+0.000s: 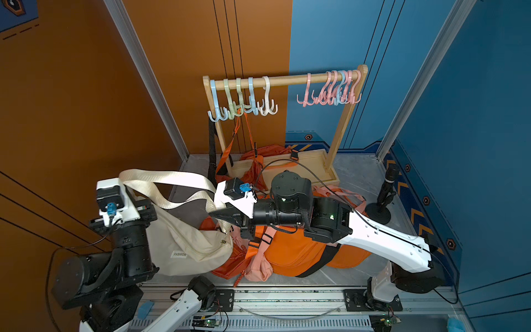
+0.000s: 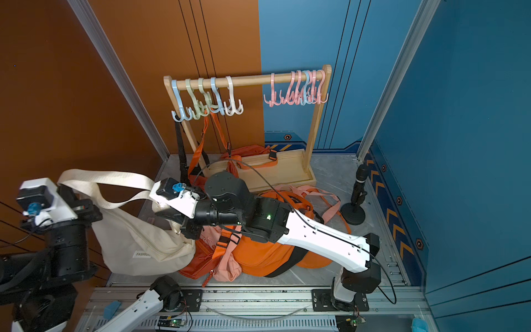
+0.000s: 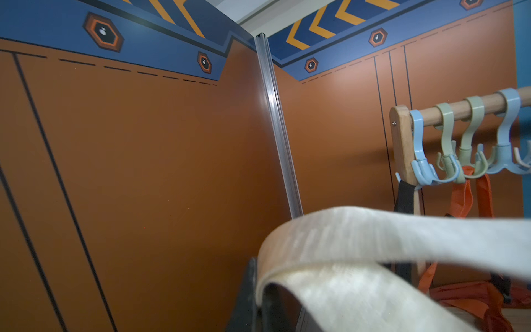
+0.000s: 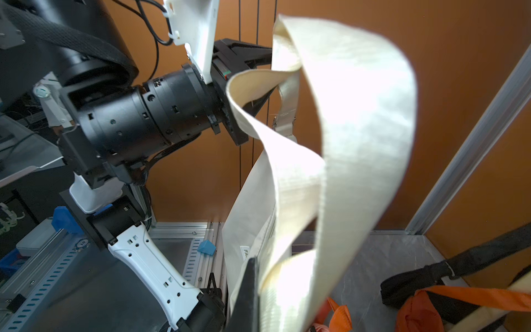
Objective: Take the bag off the hook
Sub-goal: Place the bag inside the bag.
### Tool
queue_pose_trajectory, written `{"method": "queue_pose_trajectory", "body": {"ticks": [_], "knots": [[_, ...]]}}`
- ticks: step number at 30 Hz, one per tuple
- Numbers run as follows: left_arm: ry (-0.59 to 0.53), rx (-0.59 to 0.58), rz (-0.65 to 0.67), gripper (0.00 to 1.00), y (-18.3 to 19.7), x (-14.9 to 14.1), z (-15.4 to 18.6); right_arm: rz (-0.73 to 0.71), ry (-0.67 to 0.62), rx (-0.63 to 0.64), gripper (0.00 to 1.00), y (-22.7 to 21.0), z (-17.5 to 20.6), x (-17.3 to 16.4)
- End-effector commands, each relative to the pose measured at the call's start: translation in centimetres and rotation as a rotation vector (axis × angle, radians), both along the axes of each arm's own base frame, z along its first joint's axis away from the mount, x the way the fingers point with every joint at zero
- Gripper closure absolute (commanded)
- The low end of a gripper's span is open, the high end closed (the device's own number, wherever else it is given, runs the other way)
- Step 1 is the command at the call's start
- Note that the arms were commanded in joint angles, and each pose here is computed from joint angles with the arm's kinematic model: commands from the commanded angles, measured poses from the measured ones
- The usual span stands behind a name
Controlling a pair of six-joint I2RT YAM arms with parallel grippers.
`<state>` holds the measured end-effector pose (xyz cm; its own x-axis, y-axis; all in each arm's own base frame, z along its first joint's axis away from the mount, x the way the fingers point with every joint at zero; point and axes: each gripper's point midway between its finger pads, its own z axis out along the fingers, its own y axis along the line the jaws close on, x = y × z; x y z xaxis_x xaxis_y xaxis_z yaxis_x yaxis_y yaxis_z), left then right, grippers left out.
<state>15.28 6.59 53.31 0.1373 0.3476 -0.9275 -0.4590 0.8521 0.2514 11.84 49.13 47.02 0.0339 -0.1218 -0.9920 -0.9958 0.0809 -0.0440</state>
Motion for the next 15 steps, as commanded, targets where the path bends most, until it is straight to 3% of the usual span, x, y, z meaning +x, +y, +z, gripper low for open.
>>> {"method": "queue_pose_trajectory", "body": {"ticks": [1,8,15], "knots": [[0.056,0.023,0.061,1.0,-0.8,2.1,-1.7,-0.06,0.05,0.041,1.0,-0.5,-0.6,2.8],[0.191,-0.057,0.038,1.0,-3.3,7.1,-9.5,-0.141,0.184,0.018,1.0,-1.5,-6.4,7.9],[0.323,-0.28,-0.003,1.0,-2.7,11.2,-17.7,-0.231,0.297,-0.006,1.0,-3.2,-12.2,12.2]]}}
